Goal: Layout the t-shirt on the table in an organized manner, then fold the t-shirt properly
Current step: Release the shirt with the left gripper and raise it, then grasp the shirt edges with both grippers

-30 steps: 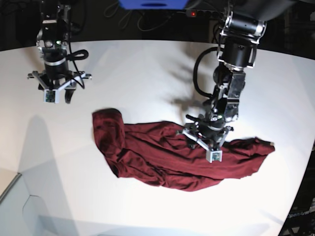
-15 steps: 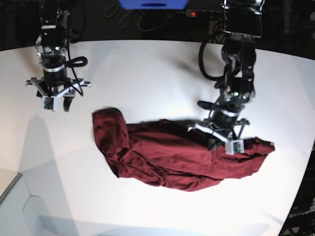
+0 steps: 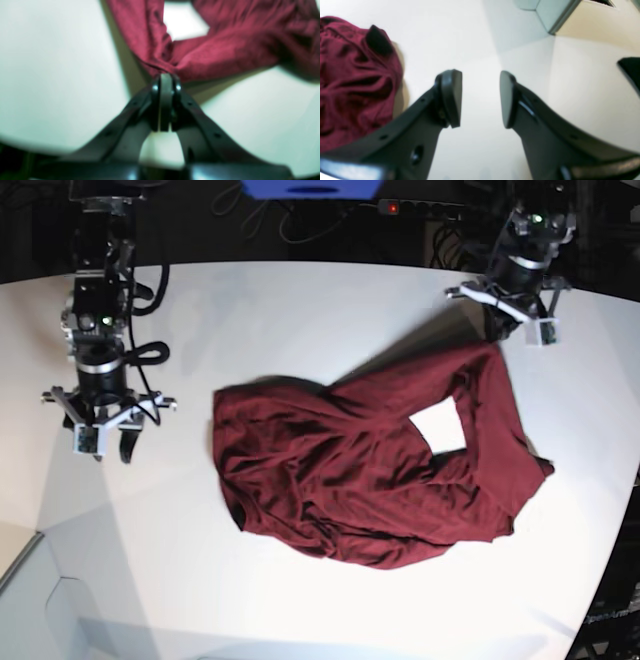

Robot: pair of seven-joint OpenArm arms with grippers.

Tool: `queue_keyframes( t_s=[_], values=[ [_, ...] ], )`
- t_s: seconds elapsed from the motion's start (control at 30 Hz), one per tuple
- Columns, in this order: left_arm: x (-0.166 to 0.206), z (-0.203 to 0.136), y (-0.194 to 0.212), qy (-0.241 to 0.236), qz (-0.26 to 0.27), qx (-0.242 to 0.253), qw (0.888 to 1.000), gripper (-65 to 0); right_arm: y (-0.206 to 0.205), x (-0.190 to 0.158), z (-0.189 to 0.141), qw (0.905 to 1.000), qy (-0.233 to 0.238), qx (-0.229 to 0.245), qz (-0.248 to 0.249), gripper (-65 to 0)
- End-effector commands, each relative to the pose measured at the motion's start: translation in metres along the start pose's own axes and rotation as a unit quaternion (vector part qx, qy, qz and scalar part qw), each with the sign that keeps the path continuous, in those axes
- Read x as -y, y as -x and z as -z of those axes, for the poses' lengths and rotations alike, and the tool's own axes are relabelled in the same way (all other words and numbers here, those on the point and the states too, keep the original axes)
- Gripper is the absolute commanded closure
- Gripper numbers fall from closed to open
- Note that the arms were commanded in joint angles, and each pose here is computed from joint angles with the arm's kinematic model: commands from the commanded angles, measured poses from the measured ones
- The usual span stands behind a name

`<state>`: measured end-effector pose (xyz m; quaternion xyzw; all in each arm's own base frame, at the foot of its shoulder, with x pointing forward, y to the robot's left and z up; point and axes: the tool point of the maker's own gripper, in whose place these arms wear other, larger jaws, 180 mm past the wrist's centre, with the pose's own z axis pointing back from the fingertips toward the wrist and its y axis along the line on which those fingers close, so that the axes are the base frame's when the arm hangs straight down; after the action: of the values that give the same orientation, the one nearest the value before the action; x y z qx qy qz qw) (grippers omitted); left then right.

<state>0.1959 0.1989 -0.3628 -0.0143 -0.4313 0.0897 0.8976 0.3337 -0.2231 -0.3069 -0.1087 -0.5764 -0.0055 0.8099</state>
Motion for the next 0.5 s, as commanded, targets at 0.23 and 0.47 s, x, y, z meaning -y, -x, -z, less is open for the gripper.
queue_keyframes(
  t_s=[0.23, 0.47],
  values=[
    [-0.042, -0.023, 0.028, -0.055, -0.001, -0.032, 0.998, -0.3, -0.039, -0.021, 0.020, 0.9997, -0.022, 0.006, 0.000, -25.2],
    [-0.049, -0.030, 0.020, -0.065, 0.002, -0.021, 0.998, -3.2, -0.031, -0.061, 0.041, 0.9946, -0.068, -0.076, -0.019, -26.3]
  ],
)
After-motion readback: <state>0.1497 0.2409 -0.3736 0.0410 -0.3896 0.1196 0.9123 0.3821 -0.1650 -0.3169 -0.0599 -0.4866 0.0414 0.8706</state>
